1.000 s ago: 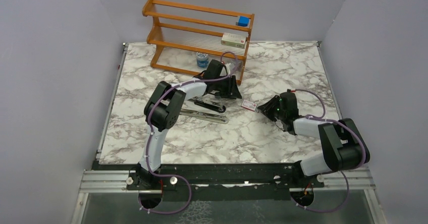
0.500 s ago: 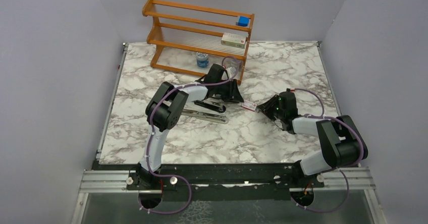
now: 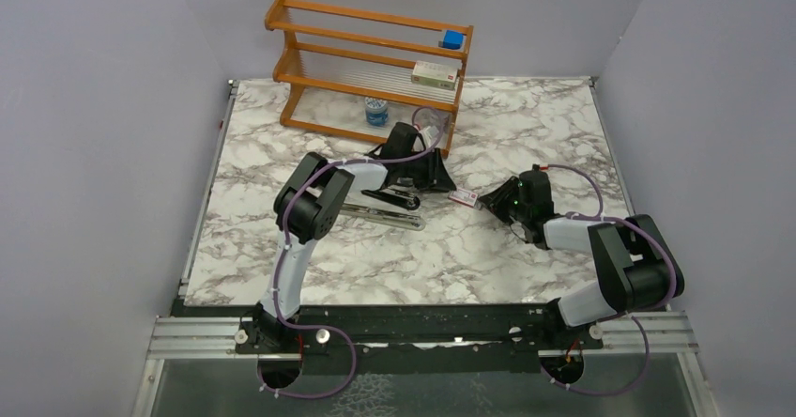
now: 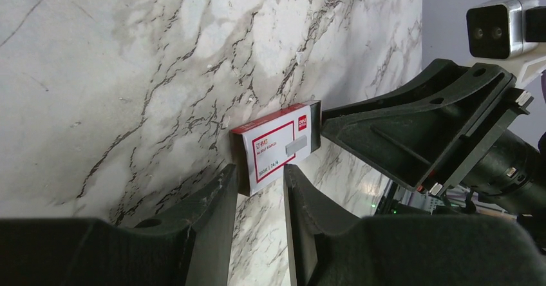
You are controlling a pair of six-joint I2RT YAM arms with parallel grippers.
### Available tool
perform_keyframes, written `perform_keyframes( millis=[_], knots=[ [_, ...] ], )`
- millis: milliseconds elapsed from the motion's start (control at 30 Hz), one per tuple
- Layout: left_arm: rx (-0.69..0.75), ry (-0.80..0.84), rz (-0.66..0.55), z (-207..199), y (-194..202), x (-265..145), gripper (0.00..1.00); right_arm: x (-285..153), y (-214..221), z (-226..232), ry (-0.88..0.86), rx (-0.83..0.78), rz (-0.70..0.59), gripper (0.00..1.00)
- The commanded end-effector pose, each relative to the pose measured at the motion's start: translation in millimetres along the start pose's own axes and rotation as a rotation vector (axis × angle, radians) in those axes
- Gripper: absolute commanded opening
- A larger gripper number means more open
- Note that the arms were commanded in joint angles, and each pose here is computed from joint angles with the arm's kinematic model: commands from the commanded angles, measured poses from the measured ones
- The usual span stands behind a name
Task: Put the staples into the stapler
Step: Open the staple box at the center of the board.
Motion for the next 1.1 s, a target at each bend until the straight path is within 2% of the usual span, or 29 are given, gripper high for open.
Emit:
perform_keyframes(
  millis=[0, 767, 1067],
  knots=[
    [-0.014, 0.04, 0.013, -1.4, 10.4, 8.6, 0.34, 1.3, -4.6, 2.3, 0.002, -0.017, -0.018, 0.3],
    [-0.004, 0.08, 0.024, -11.3, 14.6, 17.1, 0.3, 3.2, -2.7, 5.3, -0.011, -0.03, 0.003, 0.28],
    [-0.006, 0.084, 0.026, -12.0, 14.3, 18.9, 0.22, 3.5, -2.4, 5.2, -0.01, -0.031, 0.007, 0.27]
  ],
)
Point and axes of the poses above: each gripper's point midway between its finger pads, its own x axis out along the fingers, its own z axis along the line the jaws close on, y = z × x, the point moved 1 cm from there along -x, back along the fingers, and after that the axes turned 2 degrees about x, right-handed, at the moved point
